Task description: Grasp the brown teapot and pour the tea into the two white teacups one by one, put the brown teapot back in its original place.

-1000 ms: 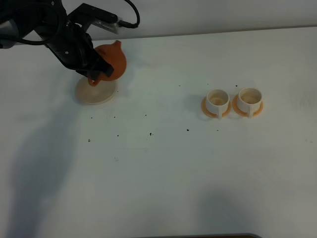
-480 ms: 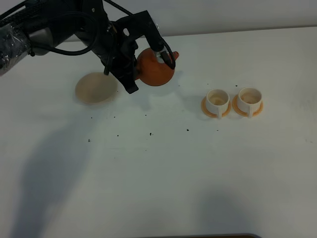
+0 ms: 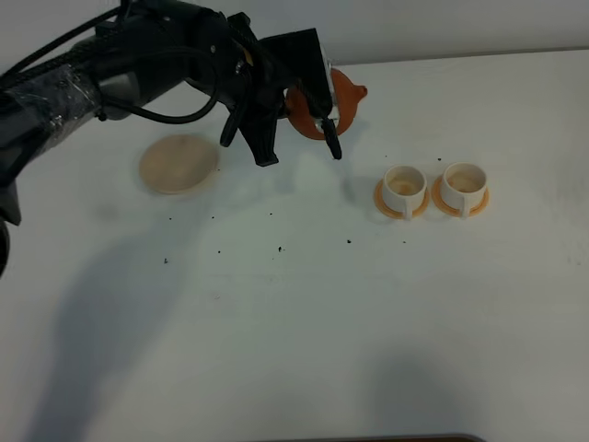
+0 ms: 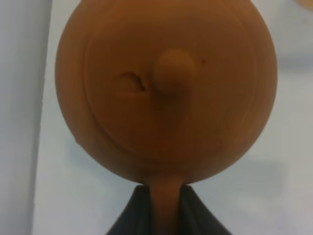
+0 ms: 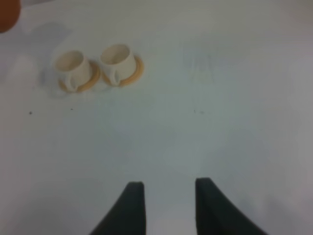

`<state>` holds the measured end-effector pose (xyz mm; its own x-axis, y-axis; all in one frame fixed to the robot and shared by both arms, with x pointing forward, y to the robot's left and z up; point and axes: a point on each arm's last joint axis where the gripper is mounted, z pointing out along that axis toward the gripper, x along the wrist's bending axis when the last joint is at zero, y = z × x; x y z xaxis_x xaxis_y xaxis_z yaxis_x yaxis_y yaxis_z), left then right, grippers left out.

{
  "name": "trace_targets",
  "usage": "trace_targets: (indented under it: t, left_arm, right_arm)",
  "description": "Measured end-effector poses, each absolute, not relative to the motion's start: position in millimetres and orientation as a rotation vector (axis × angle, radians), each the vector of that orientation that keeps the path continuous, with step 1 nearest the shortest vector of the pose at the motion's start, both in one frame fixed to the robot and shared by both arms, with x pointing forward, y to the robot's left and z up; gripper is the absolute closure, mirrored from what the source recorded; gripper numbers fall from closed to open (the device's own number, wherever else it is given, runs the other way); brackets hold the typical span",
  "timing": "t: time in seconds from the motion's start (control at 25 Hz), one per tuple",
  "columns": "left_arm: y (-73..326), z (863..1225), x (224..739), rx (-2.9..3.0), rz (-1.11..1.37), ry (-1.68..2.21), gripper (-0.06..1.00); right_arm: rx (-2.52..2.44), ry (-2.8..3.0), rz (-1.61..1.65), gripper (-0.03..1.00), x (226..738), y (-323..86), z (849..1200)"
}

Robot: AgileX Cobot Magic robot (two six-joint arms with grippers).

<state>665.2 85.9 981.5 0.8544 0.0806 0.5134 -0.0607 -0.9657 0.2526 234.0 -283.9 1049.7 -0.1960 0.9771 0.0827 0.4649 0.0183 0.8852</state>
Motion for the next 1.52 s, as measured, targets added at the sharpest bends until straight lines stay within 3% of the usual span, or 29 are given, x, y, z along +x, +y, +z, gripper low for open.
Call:
trace_targets:
  t: [0.72,1.52]
  left_arm:
    - [8,950,688,2.626,1.027,-0.508,0.84]
    - [-18,953,675,2.527,1.182,-0.986,0.84]
  right_arm:
    - [1.479,1.715,1.125,0.73,234,-284,1050]
    - [1.479,1.715,1.125,0.73,234,-284,1050]
